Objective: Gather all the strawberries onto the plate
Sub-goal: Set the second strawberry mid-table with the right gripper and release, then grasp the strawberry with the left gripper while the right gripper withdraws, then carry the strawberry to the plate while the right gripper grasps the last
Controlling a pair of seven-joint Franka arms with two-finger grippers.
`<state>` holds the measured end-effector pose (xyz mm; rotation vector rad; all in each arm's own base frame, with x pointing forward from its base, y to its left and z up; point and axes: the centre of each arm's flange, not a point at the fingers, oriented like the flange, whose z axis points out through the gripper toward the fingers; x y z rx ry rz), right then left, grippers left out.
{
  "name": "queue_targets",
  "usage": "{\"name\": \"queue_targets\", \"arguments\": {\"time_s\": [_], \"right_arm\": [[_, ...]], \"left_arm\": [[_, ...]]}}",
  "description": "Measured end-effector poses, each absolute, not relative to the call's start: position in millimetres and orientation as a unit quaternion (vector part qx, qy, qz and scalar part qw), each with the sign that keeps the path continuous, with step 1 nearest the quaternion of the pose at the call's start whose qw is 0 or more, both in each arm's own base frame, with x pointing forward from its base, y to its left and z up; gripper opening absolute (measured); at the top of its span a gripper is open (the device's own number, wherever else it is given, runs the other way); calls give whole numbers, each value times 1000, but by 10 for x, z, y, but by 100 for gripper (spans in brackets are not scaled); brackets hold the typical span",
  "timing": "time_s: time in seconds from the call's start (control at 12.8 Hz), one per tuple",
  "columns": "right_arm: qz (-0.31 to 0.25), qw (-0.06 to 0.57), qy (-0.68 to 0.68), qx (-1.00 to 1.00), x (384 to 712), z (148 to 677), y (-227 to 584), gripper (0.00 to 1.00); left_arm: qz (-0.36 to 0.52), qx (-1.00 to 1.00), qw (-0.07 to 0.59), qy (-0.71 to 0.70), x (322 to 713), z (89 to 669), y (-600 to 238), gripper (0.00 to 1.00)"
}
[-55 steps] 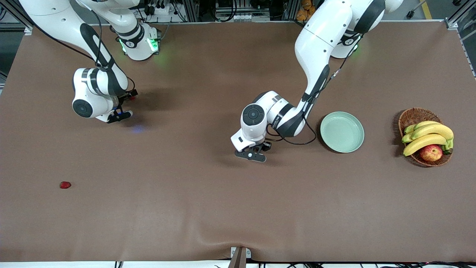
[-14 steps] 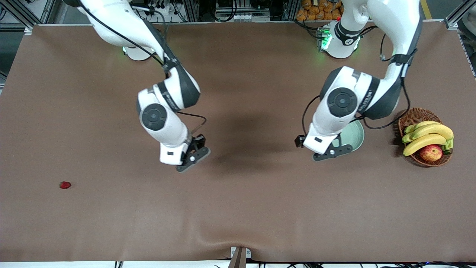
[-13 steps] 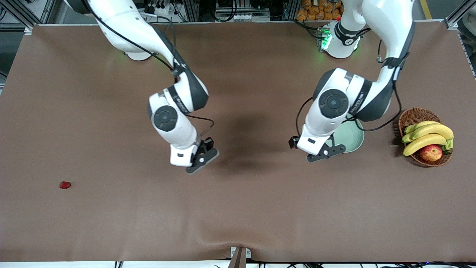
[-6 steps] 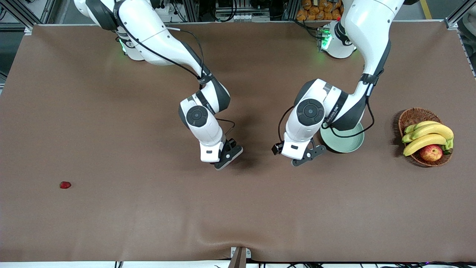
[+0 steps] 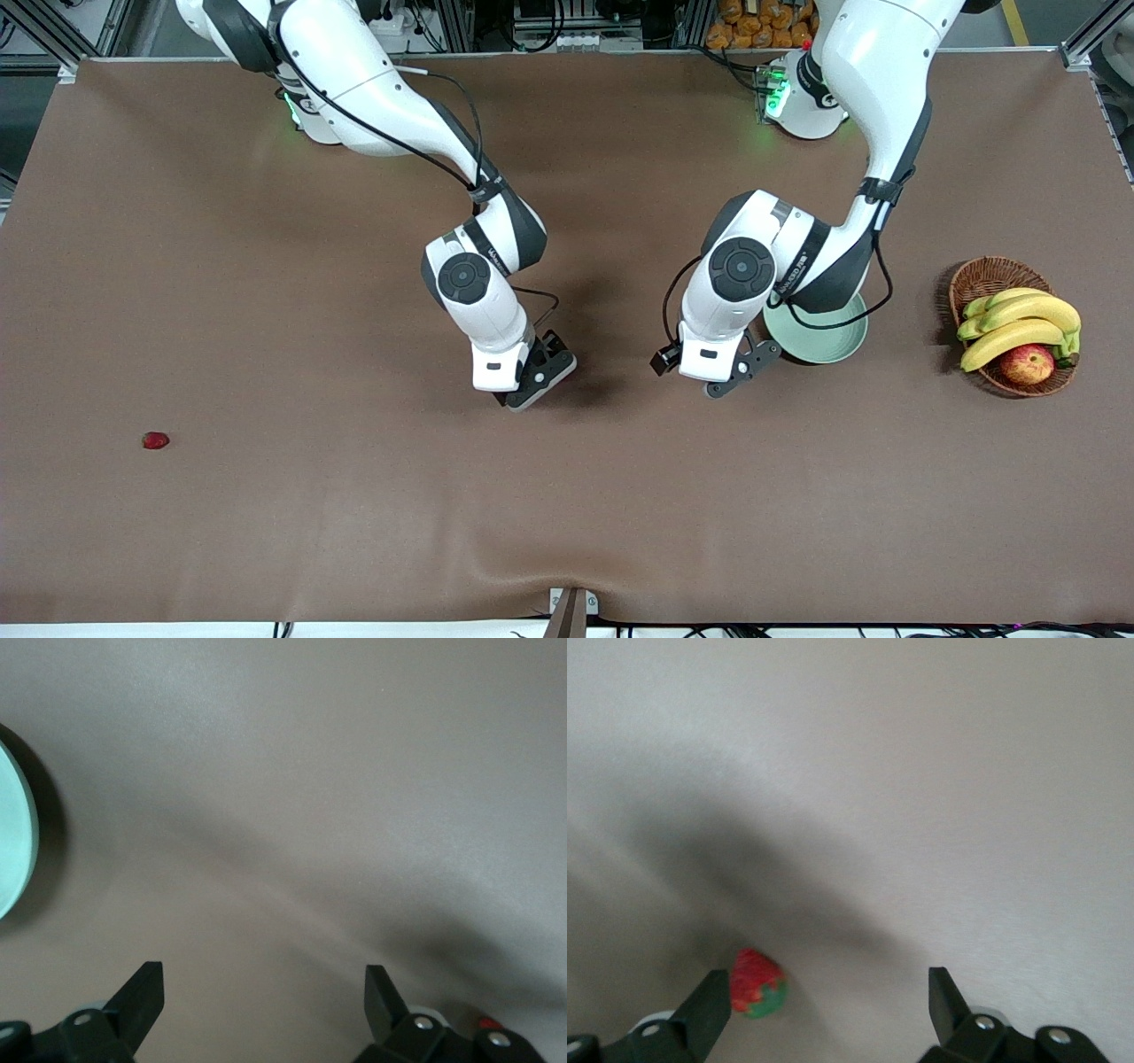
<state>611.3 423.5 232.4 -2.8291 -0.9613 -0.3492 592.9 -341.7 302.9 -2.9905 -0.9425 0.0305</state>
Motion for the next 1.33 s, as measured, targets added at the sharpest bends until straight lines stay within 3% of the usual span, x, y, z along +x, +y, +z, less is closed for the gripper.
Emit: {"name": "queue_targets", "arguments": {"time_s": [0.23, 0.47, 0.7, 0.94, 1.33], "right_arm": [[-68, 60, -273, -958, 6466, 2756, 3514, 100], [-18, 57, -194, -979, 6850, 3137, 2244, 100], [-11, 56, -131, -990, 7114, 3124, 858, 100], [-1, 38, -135, -990, 7134, 2971, -144, 100], [29, 13, -181, -983, 7002, 2628, -1140, 100]], "left_arm": [[-2, -929, -26, -370, 5903, 2814, -3671, 100], [-9, -900, -67, -430, 5885, 2648, -4162, 100], [-20, -869, -133, -476, 5839, 2566, -4627, 100], [-23, -847, -183, -499, 5807, 2324, -4816, 100], [-14, -840, -191, -507, 5771, 2032, -4969, 89]]}}
